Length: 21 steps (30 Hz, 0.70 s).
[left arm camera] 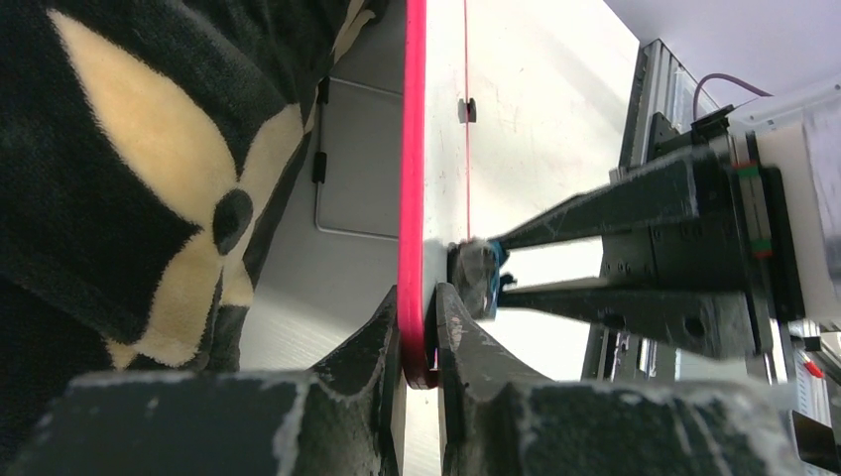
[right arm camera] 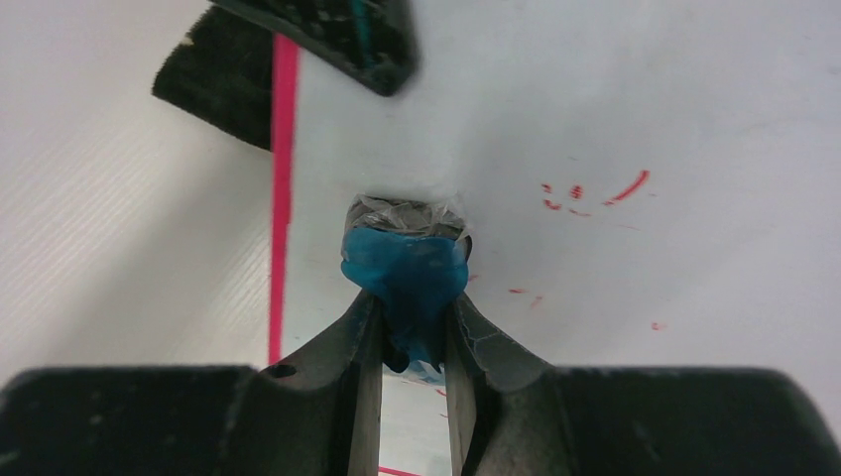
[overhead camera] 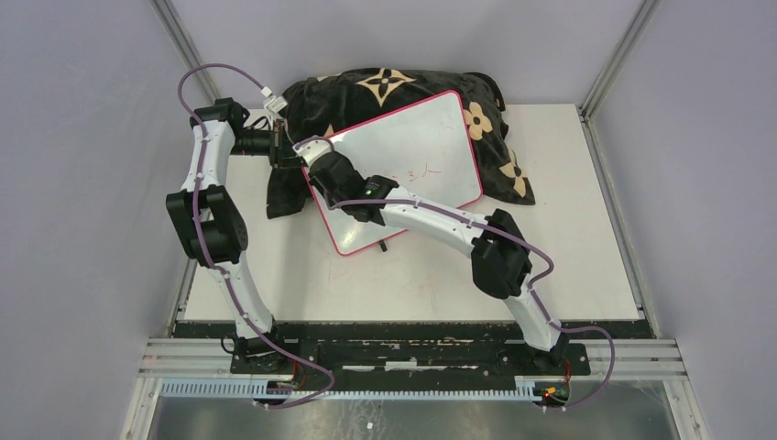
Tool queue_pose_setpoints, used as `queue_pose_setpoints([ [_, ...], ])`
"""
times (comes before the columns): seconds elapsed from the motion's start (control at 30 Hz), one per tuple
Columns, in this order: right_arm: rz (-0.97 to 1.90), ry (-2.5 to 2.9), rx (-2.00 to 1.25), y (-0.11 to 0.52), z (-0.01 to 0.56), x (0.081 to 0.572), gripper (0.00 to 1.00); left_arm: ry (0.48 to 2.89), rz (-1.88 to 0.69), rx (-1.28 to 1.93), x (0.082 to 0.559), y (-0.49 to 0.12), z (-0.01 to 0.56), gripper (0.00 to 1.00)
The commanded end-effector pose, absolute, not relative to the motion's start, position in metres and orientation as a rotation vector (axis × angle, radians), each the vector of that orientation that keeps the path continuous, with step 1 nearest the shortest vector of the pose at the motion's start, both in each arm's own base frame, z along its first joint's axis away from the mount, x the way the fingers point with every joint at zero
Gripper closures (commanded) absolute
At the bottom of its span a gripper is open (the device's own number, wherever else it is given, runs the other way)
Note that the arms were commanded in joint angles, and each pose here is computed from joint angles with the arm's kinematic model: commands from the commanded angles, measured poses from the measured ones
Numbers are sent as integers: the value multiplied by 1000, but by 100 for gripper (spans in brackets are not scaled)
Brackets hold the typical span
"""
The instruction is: Erase the whiteboard
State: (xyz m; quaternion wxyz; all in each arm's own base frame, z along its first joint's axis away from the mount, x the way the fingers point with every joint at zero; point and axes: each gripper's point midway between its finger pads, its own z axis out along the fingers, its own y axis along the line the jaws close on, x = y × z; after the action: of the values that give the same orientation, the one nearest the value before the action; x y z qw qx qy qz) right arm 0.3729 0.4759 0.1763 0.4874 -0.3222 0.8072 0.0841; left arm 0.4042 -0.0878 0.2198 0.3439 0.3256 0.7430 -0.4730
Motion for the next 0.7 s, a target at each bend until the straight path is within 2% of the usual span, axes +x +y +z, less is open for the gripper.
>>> queue_pose_setpoints([
  [0.0, 30, 1975, -599, 405, 191, 428, 99, 1852, -1106, 983, 406, -90, 230, 97],
  [0.4, -90, 2028, -334, 271, 198, 469, 100, 1852, -1092, 989, 407, -90, 233, 97],
  [0.5, -53, 2030, -341, 273, 201, 469, 99, 1853, -1097, 986, 408, -90, 232, 97],
  [0.67, 64, 2034, -412, 315, 204, 461, 99, 1856, -1102, 982, 407, -90, 231, 97],
])
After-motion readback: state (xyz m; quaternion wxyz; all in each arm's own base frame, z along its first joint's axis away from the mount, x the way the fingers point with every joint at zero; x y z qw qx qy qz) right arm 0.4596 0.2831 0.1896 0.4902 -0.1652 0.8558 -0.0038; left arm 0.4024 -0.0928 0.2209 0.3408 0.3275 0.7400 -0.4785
